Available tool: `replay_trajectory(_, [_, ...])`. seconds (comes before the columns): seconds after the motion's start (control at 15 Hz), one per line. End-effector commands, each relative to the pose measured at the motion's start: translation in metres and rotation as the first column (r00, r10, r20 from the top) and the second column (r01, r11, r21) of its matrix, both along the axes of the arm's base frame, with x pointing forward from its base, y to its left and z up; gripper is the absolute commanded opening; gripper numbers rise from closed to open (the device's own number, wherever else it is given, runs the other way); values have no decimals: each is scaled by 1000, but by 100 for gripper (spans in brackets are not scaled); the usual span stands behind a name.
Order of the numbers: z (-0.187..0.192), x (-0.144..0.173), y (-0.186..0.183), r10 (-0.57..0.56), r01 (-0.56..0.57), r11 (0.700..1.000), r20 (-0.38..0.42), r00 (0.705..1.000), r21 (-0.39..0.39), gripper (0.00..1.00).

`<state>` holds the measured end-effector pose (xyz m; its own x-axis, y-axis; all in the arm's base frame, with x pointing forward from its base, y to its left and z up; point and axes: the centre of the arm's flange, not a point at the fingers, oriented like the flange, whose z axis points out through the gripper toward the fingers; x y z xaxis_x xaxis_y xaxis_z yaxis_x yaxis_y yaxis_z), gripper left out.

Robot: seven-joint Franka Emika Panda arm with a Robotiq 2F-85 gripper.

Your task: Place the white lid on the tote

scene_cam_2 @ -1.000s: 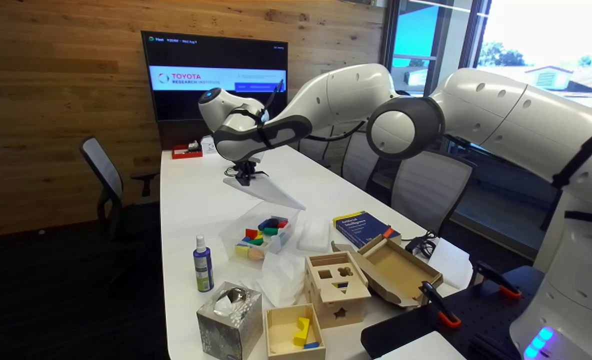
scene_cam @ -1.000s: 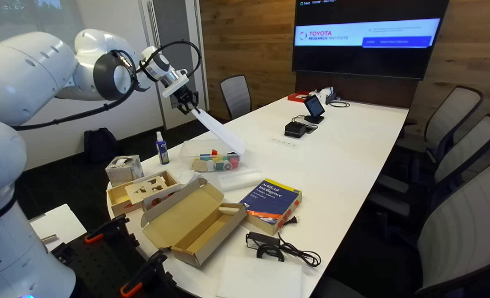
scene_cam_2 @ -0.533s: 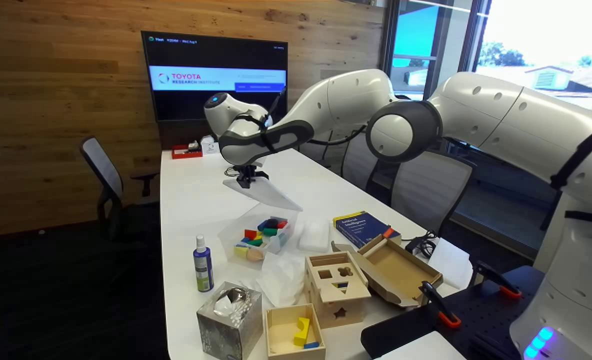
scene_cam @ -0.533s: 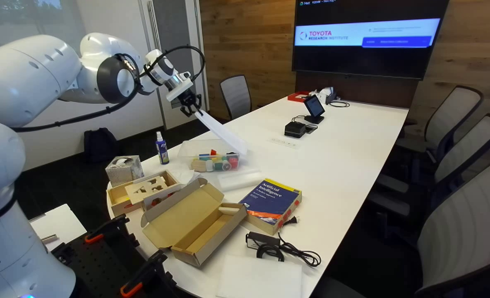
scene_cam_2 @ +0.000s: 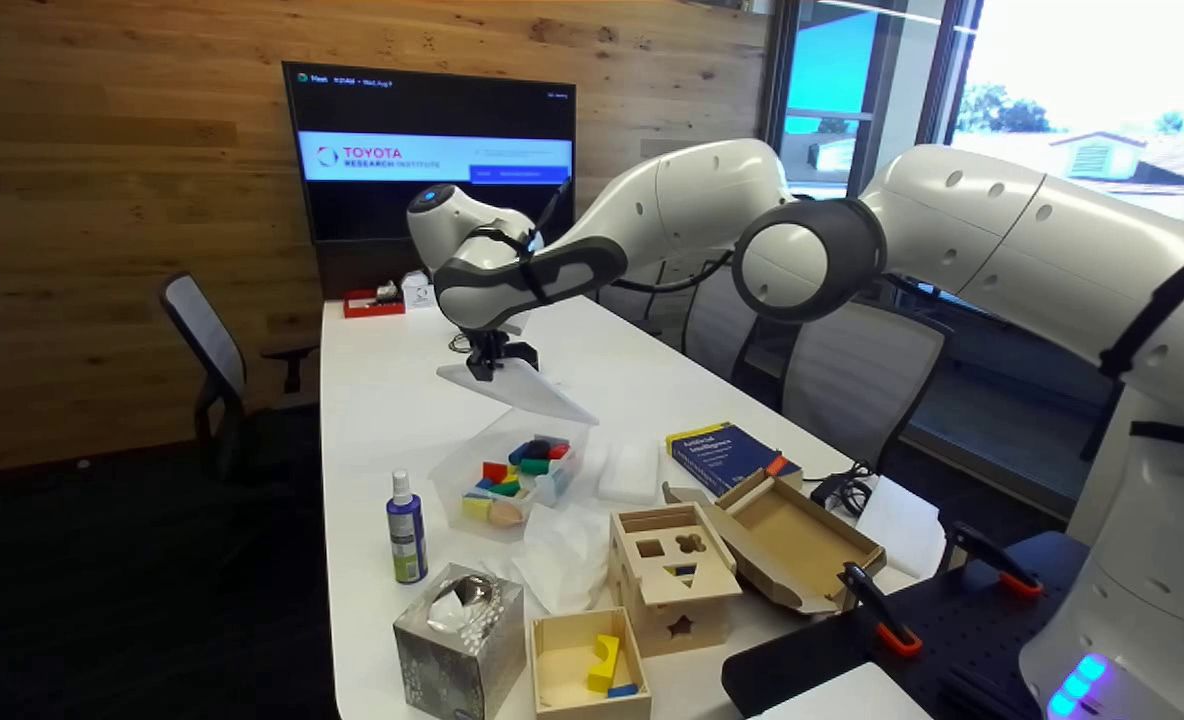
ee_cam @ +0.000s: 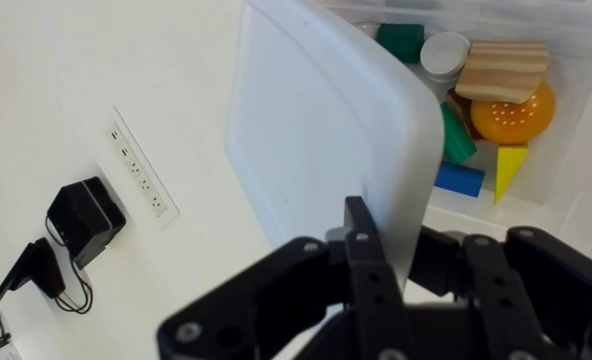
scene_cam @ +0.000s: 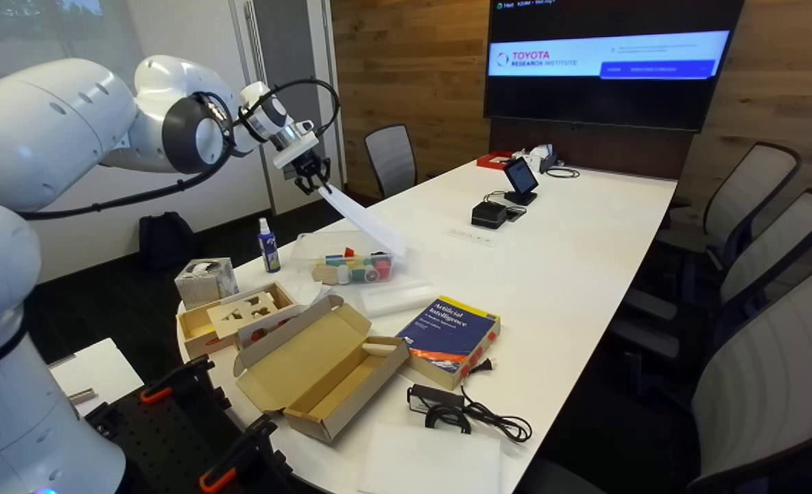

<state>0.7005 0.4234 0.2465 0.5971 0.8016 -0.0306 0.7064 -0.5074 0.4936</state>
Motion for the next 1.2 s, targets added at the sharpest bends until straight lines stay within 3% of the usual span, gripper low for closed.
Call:
replay_trajectory(0.0, [7,-5,2,66,-61,996,-73,995,72,1])
replay_trajectory(0.4, [-4,4,-10,117,-85,987,-235,965,140,1])
replay_trajectory(0.8, [-21,9,-29,181,-100,972,-411,893,212,1])
replay_trajectory(1.13, [-38,6,-26,199,-105,972,-493,847,212,1])
